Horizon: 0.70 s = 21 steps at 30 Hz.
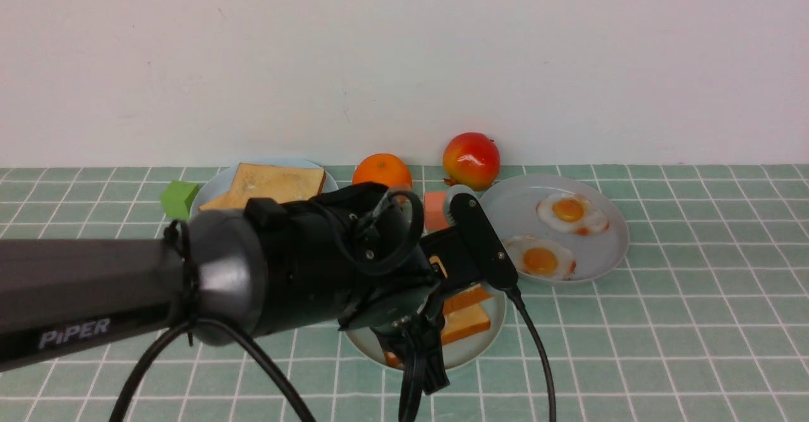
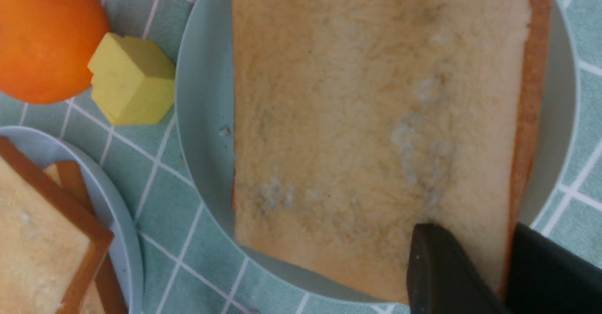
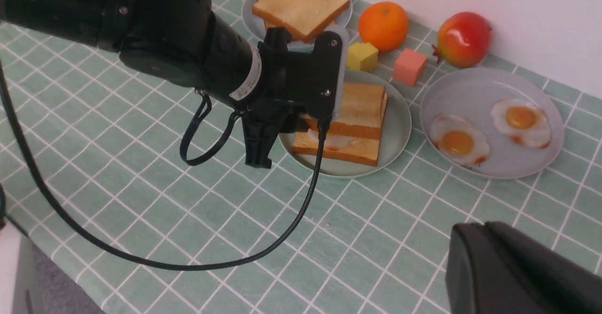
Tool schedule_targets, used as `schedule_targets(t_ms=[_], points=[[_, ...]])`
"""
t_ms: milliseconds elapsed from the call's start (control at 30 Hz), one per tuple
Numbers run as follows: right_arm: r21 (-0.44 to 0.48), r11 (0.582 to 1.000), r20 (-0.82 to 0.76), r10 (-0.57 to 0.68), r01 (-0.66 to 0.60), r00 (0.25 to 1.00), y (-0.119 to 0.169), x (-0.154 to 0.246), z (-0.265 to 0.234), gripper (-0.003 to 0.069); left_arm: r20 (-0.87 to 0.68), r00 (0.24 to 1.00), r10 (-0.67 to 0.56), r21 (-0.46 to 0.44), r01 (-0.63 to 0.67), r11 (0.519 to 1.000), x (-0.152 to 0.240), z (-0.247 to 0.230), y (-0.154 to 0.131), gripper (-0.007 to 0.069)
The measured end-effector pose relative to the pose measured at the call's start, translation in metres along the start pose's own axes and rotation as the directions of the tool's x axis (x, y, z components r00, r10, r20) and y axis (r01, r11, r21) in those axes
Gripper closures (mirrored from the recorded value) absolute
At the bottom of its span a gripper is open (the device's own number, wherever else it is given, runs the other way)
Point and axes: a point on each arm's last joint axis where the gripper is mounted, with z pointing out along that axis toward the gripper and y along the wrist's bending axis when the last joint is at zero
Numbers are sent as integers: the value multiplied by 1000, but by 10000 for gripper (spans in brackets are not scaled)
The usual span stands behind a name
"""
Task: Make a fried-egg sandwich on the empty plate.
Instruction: Use the left arm to place a slice of bread on the fried egg in the middle
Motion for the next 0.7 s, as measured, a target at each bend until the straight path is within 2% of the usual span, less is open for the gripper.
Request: schedule_targets(t_ms=[700], points=[[-2,1000,-4,3,-3,1000,0,1,-1,617,-74,994,86,-5,-86,996,6,31,-9,476]])
